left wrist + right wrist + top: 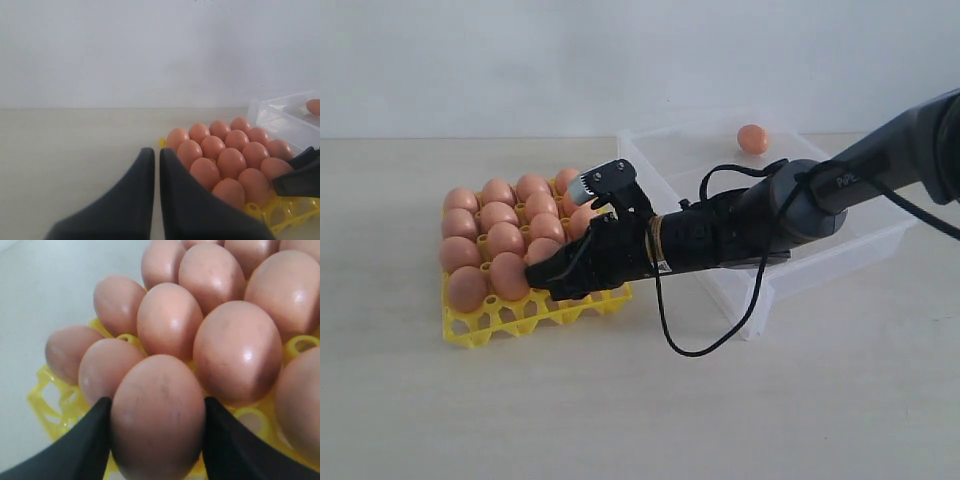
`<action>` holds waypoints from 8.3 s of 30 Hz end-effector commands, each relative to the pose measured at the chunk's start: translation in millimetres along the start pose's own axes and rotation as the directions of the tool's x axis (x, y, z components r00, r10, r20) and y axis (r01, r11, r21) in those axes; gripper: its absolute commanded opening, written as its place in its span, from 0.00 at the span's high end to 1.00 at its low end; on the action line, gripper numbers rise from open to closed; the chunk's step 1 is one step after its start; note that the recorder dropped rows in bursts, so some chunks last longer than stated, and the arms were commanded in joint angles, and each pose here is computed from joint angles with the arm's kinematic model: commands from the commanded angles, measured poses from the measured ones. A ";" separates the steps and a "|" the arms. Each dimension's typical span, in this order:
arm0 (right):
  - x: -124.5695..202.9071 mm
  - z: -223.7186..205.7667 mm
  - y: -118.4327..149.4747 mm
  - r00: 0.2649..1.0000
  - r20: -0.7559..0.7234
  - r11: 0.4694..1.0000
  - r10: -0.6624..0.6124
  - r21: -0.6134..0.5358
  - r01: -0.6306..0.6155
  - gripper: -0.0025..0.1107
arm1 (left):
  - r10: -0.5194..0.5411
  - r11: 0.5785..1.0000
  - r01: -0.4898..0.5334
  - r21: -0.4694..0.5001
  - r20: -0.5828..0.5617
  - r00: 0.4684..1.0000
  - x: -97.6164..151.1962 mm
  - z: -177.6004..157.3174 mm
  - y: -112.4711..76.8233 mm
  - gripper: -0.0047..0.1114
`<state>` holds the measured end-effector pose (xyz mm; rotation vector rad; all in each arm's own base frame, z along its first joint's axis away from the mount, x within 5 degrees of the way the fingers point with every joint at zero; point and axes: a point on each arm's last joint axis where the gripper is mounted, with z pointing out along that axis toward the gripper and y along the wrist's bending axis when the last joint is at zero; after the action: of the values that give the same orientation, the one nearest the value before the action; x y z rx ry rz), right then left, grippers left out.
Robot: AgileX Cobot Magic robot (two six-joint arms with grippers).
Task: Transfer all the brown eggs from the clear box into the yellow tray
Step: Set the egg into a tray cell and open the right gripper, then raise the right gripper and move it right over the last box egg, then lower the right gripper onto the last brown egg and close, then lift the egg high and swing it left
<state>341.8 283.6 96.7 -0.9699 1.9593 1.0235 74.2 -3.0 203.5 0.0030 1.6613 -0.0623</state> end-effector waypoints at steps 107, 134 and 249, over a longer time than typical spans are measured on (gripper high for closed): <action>-132.3 -139.9 -227.2 0.958 -0.229 0.709 0.170 0.704 0.043 0.56 | 0.001 1.000 -0.001 0.001 0.004 1.000 0.5 0.3 0.0 0.93; -96.3 -122.8 -272.7 0.989 -0.036 0.653 0.143 0.755 -0.067 0.56 | 0.001 1.000 -0.001 0.001 0.004 1.000 0.5 0.3 0.0 0.93; -172.5 -128.7 -166.3 0.966 0.256 0.989 -0.015 -0.135 0.051 0.98 | 0.001 1.000 -0.001 0.001 0.004 1.000 0.5 0.3 0.0 0.93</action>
<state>540.5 129.6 244.9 -0.8192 1.6083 1.2148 74.2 -3.0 203.5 0.0030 1.6613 -0.0623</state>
